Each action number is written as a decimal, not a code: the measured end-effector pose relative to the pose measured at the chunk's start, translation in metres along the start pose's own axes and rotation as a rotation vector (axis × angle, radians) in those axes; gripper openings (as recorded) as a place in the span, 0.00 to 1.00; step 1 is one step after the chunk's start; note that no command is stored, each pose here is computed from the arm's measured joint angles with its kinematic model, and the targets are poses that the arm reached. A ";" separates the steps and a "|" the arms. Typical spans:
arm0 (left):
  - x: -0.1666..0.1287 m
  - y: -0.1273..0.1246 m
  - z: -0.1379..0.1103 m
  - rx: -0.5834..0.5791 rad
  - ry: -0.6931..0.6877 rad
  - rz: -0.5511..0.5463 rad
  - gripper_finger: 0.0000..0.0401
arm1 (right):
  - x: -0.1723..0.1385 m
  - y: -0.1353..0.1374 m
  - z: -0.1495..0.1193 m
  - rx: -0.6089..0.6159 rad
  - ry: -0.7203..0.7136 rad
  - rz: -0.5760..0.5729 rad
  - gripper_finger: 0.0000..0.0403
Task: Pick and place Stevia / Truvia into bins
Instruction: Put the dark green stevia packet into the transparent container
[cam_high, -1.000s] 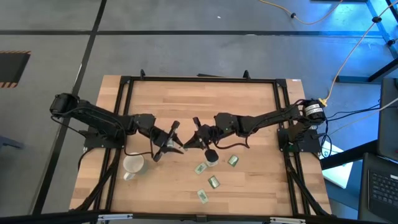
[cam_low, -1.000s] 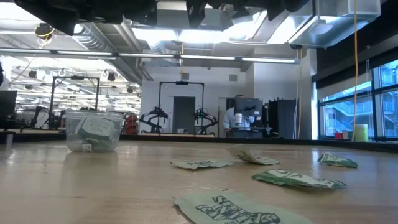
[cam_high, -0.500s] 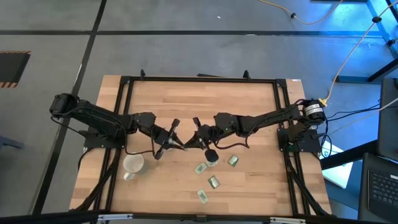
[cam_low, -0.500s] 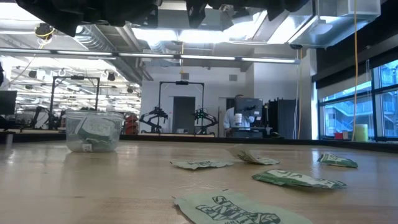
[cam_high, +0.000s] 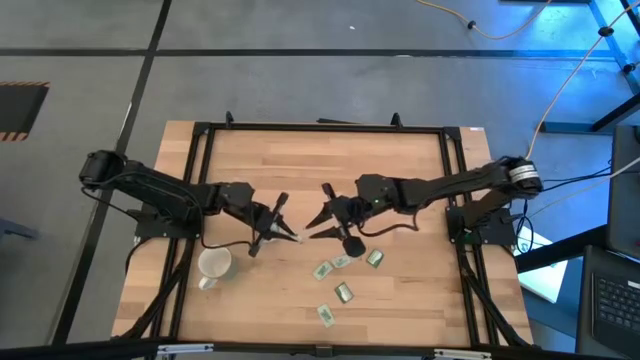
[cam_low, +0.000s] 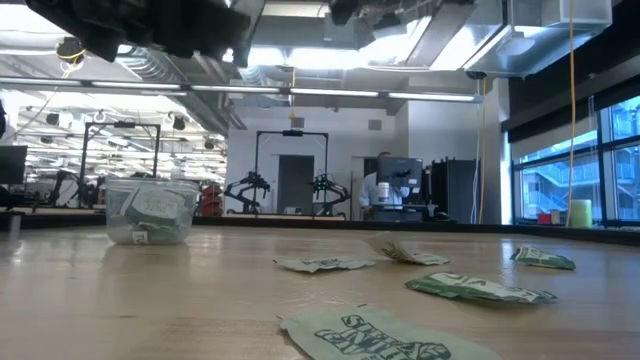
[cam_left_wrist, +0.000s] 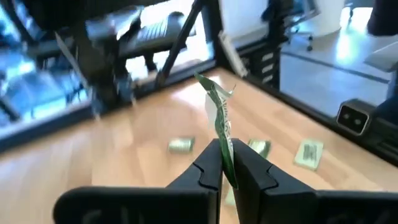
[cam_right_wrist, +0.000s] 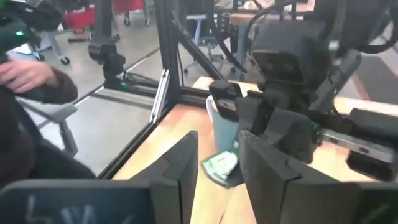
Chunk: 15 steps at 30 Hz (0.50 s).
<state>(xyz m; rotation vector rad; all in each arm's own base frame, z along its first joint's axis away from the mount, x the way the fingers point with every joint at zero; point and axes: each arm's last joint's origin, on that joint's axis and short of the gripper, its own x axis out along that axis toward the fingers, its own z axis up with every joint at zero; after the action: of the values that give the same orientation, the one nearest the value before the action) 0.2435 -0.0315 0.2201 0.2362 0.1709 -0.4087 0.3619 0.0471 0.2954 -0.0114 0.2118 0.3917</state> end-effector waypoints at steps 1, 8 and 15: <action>-0.001 0.000 -0.002 -0.028 0.027 0.012 0.04 | -0.005 0.001 0.002 0.007 0.019 0.001 0.30; -0.024 0.006 -0.021 -0.353 0.298 0.134 0.04 | -0.019 0.006 -0.006 0.138 0.195 -0.002 0.30; -0.047 0.006 -0.040 -0.751 0.515 0.086 0.04 | -0.008 0.003 -0.021 0.149 0.250 -0.002 0.29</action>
<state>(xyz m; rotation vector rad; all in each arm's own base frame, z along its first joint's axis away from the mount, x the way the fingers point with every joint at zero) 0.1986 0.0017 0.1925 -0.3985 0.7969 -0.1690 0.3493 0.0458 0.2769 0.0866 0.4873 0.3710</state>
